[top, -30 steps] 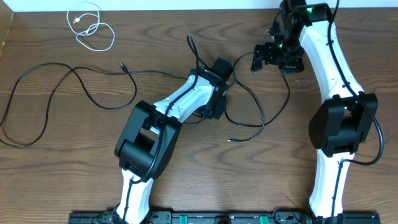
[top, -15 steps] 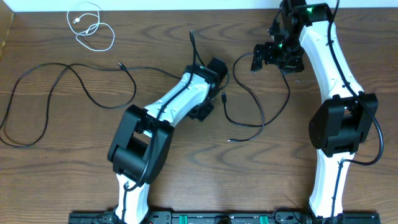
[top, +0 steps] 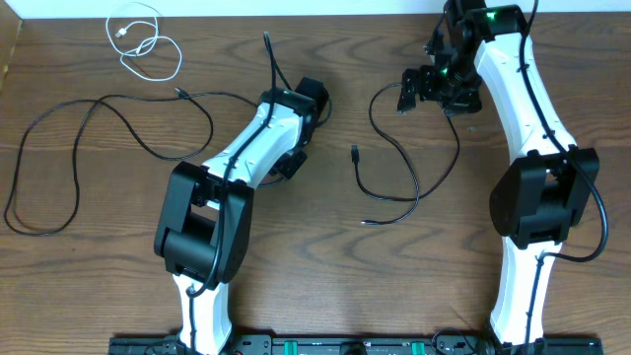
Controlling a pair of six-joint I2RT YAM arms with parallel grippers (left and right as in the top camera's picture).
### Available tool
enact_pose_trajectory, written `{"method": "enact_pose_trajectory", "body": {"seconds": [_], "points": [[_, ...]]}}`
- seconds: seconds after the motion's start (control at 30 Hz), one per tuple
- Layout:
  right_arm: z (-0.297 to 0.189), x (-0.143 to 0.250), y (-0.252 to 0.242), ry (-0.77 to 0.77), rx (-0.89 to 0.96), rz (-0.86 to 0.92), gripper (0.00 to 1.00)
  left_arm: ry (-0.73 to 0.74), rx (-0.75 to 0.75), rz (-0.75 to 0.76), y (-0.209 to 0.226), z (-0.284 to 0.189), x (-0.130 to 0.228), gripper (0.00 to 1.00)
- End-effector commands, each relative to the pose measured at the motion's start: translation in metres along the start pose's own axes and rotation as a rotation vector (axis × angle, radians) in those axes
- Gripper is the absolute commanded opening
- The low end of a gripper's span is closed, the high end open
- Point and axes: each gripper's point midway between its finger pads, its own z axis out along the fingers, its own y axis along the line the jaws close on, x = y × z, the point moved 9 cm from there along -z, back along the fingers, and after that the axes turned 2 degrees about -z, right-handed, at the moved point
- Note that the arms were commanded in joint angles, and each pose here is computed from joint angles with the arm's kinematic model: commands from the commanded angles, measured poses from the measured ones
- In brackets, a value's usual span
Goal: Untangle cables
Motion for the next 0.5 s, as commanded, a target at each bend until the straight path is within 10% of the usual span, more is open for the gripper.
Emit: {"method": "enact_pose_trajectory", "body": {"seconds": [0.0, 0.43, 0.47], "points": [[-0.002, 0.0, 0.002, -0.008, -0.001, -0.018, 0.99, -0.023, -0.076, 0.046, 0.004, -0.015, -0.001, 0.07], [-0.002, 0.001, 0.003, 0.002, -0.005, -0.015, 0.99, -0.353, 0.02, -0.49, 0.026, -0.079, -0.006, 0.08], [-0.002, 0.001, 0.003, 0.004, -0.011, -0.015, 0.99, -0.397, 0.091, -0.531, 0.027, -0.087, -0.006, 0.26]]}}
